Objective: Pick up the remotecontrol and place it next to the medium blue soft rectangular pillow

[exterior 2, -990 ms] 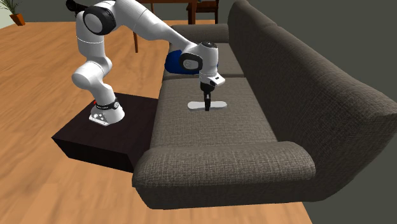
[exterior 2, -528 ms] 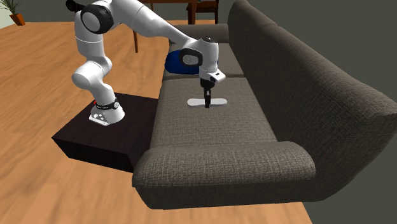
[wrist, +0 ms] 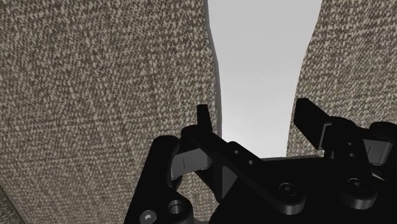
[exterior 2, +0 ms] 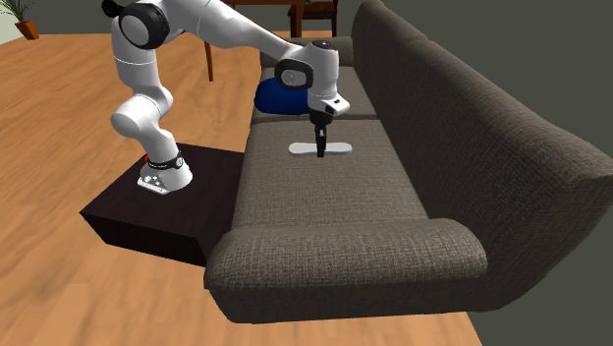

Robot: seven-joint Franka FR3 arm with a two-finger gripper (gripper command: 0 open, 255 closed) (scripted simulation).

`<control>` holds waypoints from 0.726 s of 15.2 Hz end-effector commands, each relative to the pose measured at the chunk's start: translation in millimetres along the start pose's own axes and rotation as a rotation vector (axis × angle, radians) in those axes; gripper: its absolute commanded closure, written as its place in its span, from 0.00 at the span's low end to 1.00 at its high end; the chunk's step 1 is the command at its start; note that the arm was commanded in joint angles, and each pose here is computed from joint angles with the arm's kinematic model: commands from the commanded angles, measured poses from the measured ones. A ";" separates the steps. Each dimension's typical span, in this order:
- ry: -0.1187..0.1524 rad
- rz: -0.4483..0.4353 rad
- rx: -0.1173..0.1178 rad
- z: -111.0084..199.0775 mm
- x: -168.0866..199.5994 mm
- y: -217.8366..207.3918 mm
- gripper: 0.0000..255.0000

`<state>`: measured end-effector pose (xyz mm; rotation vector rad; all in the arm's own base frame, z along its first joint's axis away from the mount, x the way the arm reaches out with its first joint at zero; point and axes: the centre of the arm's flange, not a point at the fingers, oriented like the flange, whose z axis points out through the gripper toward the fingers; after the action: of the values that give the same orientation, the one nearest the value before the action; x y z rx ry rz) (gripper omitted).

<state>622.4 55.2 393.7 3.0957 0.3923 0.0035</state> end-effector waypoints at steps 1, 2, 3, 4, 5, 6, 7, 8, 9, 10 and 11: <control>0.000 0.000 0.000 -10.6 -0.3 0.3 1.00; 0.000 0.000 0.000 -15.9 -0.3 0.4 1.00; 0.000 0.000 0.000 -21.2 -0.3 0.5 1.00; 0.000 0.000 0.000 -26.5 -0.3 0.6 1.00; 0.000 0.000 0.000 -31.7 -0.3 0.7 1.00; 0.000 0.000 0.000 -37.0 -0.3 0.8 1.00; 0.000 0.000 0.000 -42.3 -0.3 0.9 1.00; 0.000 0.000 0.000 -47.6 -0.3 1.0 1.00; 0.000 0.000 0.000 -52.8 -0.3 1.1 1.00; 0.000 0.000 0.000 -58.1 -0.3 1.3 1.00; 0.000 0.000 0.000 -63.4 -0.3 1.4 1.00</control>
<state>622.1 55.0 451.4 3.0956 0.3928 0.0033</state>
